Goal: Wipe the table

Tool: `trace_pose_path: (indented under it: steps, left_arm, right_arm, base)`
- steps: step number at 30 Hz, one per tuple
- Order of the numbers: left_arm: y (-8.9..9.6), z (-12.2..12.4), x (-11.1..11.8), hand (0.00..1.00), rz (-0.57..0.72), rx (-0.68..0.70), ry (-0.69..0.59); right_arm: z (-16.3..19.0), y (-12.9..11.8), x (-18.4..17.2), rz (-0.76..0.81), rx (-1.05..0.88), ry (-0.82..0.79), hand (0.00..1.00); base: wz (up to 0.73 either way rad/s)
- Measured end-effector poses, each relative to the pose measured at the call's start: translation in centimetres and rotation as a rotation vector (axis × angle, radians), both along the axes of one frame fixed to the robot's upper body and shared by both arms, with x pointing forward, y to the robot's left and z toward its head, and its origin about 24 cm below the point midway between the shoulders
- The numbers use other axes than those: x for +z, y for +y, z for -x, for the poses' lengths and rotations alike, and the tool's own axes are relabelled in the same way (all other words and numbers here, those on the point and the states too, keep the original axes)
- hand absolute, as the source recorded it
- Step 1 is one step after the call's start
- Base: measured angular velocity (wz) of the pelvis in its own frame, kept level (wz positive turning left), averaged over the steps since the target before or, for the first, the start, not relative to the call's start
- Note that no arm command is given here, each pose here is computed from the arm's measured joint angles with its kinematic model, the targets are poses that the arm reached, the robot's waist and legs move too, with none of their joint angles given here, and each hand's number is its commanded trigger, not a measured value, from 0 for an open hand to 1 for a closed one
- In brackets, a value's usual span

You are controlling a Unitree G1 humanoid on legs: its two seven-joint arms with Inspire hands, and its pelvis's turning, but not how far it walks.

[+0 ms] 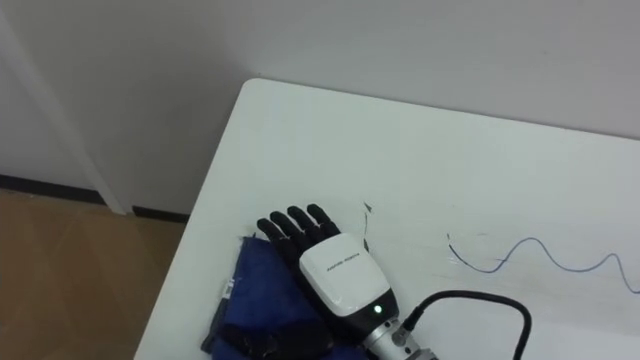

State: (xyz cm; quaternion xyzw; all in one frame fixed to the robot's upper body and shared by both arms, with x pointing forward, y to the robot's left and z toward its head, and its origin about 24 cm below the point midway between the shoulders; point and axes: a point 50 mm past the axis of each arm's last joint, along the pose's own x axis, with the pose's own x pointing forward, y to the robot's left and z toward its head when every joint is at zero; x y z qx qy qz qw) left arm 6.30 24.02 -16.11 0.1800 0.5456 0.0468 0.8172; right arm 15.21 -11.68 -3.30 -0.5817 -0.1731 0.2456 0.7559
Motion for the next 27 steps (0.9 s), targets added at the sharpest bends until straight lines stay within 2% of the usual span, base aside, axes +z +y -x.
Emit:
trace_pose_path:
  steps: [17, 18, 19, 20, 21, 27]
  left_arm:
    - [0.0, 0.1, 0.0, 0.00, -0.013, -0.014, 0.011]
    - [0.0, 0.1, 0.0, 0.00, -0.013, -0.011, 0.010]
    - [0.0, 0.1, 0.0, 0.00, -0.012, -0.009, 0.009]
    - [0.0, 0.0, 0.0, 0.00, -0.010, -0.001, 0.006]
    - [0.0, 0.0, 0.0, 0.00, -0.010, 0.000, 0.005]
    - [0.1, 0.0, 0.0, 0.00, -0.010, 0.001, 0.005]
  right_arm:
    - [0.8, 0.0, -1.3, 0.024, -0.007, 0.050, 0.00]
    - [0.8, 0.0, -1.4, 0.023, -0.008, 0.049, 0.13]
    - [0.8, 0.1, -1.4, 0.022, -0.008, 0.049, 0.62]
    - [0.8, 0.1, -1.4, 0.020, -0.009, 0.048, 0.96]
    - [0.9, 0.0, -1.4, 0.019, -0.011, 0.048, 1.00]
    - [0.7, 0.1, -0.9, -0.031, -0.028, -0.021, 1.00]
  base:
    - [0.01]
    - [0.00]
    - [0.00]
    - [0.00]
    - [0.00]
    - [0.02]
